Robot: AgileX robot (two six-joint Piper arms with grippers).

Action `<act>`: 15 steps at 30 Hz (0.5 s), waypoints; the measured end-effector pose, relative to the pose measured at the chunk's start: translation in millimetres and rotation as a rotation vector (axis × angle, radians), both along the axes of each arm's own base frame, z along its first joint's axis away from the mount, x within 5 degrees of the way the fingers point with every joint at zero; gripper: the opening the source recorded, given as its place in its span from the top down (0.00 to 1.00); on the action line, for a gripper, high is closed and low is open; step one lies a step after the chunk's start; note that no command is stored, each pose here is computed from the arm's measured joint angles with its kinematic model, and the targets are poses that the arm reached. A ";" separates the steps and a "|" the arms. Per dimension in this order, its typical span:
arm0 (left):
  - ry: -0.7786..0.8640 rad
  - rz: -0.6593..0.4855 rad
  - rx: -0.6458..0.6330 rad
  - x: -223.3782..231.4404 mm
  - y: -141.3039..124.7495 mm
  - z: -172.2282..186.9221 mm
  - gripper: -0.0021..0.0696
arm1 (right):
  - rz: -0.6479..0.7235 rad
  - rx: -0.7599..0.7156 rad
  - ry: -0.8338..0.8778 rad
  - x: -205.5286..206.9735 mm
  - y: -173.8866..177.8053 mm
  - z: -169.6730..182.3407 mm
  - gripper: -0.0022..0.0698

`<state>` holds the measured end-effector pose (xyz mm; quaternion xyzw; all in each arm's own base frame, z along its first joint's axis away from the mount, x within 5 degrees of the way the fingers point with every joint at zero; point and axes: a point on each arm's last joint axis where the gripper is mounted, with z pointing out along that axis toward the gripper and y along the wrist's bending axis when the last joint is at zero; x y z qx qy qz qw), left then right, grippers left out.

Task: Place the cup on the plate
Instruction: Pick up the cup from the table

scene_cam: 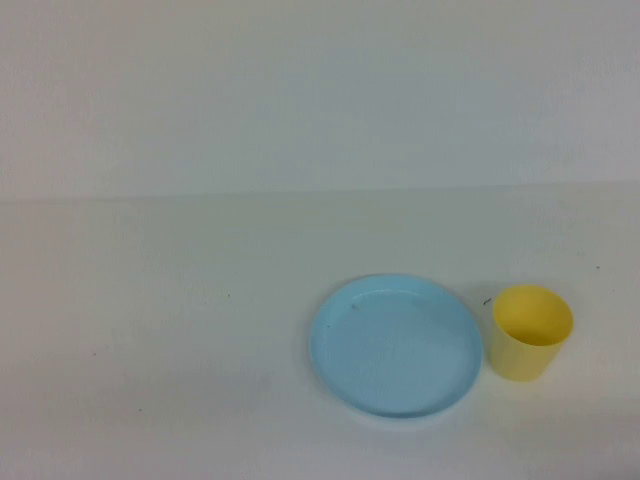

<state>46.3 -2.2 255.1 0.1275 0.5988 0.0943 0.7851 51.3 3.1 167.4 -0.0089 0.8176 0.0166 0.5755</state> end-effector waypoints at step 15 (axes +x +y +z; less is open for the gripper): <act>0.201 -0.082 -0.158 8.7 -5.9 -43.7 0.97 | 0.000 0.000 0.000 0.0 0.0 0.0 0.97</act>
